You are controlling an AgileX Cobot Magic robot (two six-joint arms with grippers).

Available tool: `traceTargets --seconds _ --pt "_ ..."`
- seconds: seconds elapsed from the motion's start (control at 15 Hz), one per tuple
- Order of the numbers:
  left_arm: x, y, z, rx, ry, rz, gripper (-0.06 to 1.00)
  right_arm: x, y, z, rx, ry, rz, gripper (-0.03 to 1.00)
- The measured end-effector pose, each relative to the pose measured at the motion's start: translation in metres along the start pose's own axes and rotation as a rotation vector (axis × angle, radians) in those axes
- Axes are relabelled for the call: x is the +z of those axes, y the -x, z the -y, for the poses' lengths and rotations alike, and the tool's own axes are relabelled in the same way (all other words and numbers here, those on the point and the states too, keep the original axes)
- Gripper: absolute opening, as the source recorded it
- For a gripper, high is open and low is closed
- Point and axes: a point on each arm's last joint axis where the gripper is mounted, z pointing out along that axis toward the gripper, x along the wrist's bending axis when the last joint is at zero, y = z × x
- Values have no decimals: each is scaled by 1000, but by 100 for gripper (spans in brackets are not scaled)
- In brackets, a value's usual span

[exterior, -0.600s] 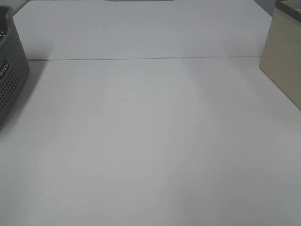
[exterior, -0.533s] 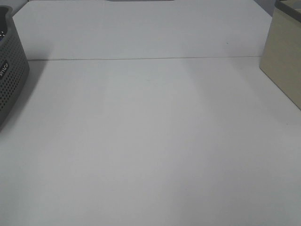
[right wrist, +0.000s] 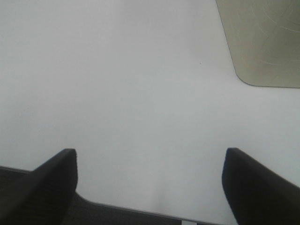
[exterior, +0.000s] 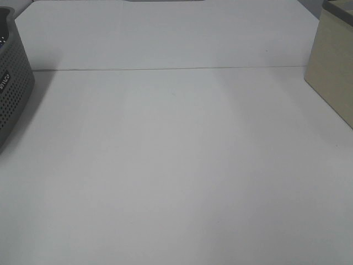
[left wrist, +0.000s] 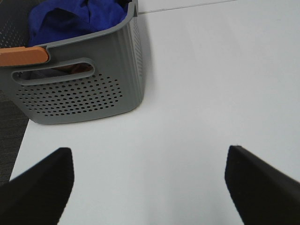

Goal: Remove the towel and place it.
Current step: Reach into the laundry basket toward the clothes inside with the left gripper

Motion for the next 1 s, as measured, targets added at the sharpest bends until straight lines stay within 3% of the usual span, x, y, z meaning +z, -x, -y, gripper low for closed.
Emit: traceTargets --seconds 0.6,0.87,1.0 --pt "0 0 0 3 0 -5 83 0 0 0 0 0 0 82" --pt "0 -3 0 19 -3 -36 97 0 0 0 0 0 0 82" --pt "0 -4 0 21 -3 -40 99 0 0 0 0 0 0 82"
